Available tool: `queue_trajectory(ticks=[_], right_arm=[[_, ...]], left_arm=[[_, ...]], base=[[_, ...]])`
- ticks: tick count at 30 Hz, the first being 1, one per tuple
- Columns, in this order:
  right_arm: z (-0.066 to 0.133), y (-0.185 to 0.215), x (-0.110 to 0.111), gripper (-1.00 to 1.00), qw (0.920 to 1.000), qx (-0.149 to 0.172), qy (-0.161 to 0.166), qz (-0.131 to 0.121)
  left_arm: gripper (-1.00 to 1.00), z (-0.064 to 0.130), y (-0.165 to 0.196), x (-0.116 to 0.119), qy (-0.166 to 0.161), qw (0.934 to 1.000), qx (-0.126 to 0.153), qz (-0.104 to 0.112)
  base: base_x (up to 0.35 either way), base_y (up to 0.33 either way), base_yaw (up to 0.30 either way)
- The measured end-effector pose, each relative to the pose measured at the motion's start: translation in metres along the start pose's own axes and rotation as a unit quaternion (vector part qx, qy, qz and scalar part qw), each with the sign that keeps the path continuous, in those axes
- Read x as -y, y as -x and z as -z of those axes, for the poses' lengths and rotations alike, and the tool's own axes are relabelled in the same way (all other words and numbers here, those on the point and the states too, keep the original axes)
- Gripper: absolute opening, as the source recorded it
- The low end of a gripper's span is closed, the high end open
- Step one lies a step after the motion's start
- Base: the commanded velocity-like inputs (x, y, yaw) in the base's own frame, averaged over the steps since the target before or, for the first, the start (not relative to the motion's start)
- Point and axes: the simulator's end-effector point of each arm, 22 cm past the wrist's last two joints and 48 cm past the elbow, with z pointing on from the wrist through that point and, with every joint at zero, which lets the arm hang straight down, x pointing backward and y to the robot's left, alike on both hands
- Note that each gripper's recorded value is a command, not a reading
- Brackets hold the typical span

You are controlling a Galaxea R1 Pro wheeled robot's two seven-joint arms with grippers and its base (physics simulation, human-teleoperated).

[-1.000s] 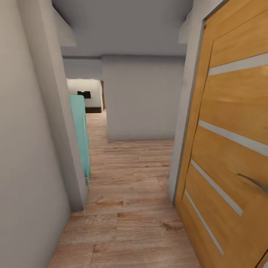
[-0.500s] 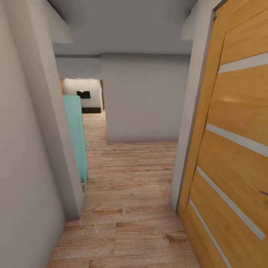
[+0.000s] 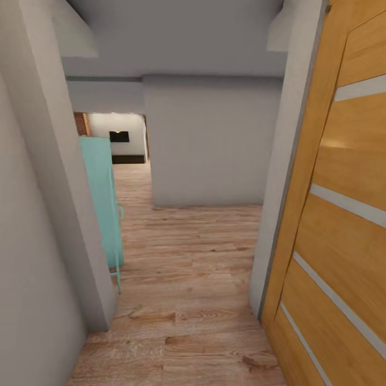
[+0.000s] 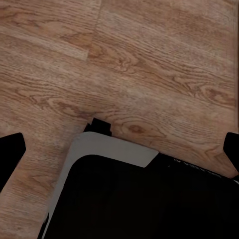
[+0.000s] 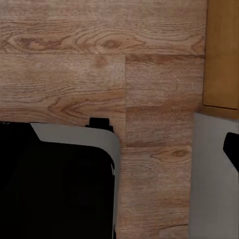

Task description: Move the two storage containers from the living room to the garage. In the garage, place one container on the floor and stack the other container on top of it (either order is fine).

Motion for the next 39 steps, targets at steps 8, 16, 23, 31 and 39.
queue_trajectory(ticks=[8,16,23,31,39], right_arm=[[0.0,0.0001,0.0006,1.0,1.0,0.0,-0.001,0.0],[-0.0001,0.0009,0.002,1.0,1.0,0.002,-0.001,0.001],[-0.0001,0.001,0.0006,1.0,0.9999,0.002,0.002,0.014],[0.0,0.0017,-0.0027,1.0,0.9993,0.004,0.006,0.037],[0.0,0.0019,-0.0019,1.0,0.9992,0.005,0.006,0.038]], left_arm=[[1.0,0.0,0.0,-0.0002,0.0,1.0,0.0,0.0],[1.0,0.0,0.0,-0.0001,0.0,1.0,0.0,0.0],[1.0,0.0,0.0001,-0.0003,0.0,1.0,0.0,0.0],[1.0,0.0,0.0,-0.0003,0.0,1.0,0.0,0.0],[1.0,0.0,0.0001,-0.0003,0.0,1.0,0.0,0.0]], base=[[0.322,0.0,0.0],[0.322,0.0,0.0],[0.322,0.0,0.0],[0.322,0.0,0.0],[0.322,0.0,0.0]])
